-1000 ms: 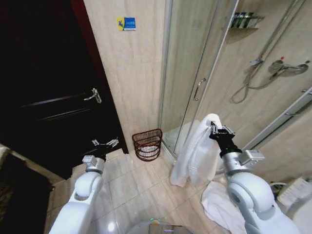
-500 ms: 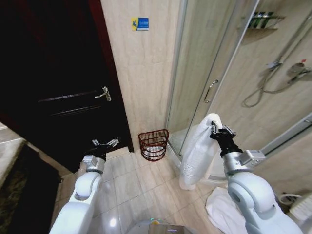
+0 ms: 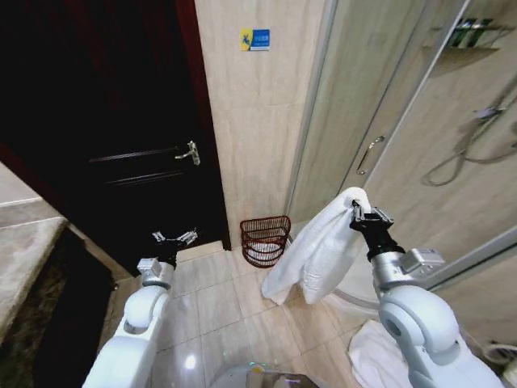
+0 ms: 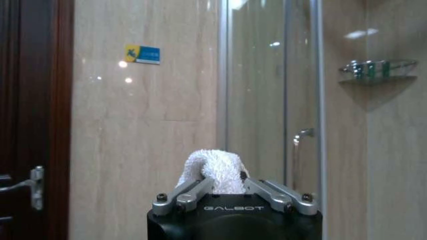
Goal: Discard the used towel into the hamper.
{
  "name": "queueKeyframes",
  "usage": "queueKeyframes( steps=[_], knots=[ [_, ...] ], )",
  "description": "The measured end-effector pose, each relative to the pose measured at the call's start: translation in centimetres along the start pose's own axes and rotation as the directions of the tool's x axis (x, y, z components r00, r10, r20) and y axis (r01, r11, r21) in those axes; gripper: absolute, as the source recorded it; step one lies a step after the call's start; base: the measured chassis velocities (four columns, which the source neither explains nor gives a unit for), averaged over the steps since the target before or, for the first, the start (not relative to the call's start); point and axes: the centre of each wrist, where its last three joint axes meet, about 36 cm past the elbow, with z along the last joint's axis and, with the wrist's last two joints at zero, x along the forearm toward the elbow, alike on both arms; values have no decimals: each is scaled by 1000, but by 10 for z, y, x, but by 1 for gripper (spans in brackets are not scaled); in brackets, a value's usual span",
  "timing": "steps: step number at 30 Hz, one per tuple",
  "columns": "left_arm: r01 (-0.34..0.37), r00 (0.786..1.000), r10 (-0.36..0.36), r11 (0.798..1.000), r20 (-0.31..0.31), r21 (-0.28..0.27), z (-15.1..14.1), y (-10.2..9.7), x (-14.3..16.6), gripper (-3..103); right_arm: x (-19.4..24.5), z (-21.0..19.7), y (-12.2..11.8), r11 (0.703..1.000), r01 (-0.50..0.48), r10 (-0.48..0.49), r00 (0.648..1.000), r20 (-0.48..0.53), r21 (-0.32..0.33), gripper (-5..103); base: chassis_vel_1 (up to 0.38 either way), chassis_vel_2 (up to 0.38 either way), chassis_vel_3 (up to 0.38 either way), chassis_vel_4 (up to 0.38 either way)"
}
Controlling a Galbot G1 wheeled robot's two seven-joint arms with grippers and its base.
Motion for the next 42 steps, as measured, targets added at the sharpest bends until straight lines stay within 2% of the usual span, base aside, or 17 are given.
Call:
queueKeyframes(
  steps=[15, 22, 33, 42],
  knots=[
    [9, 1000, -9, 1000, 0, 1, 1, 0, 2, 100, 0, -2, 0, 1000, -7, 7, 1000, -3, -4, 5, 39, 38, 40, 40],
    [37, 999, -36, 999, 29, -14, 7, -1, 1, 100, -7, -5, -5, 1000, -16, 16, 1000, 10, -4, 5, 0, 0, 0, 0],
    [90, 996, -90, 995, 15, -48, 8, 1, 15, 100, -58, -23, -6, 999, 20, -16, 996, 93, -43, 5, 0, 0, 0, 0],
    [103, 995, -104, 993, -11, -60, 9, -2, 19, 100, -89, -37, -26, 998, 68, -68, 990, 120, 5, 5, 0, 0, 0, 0]
  ],
)
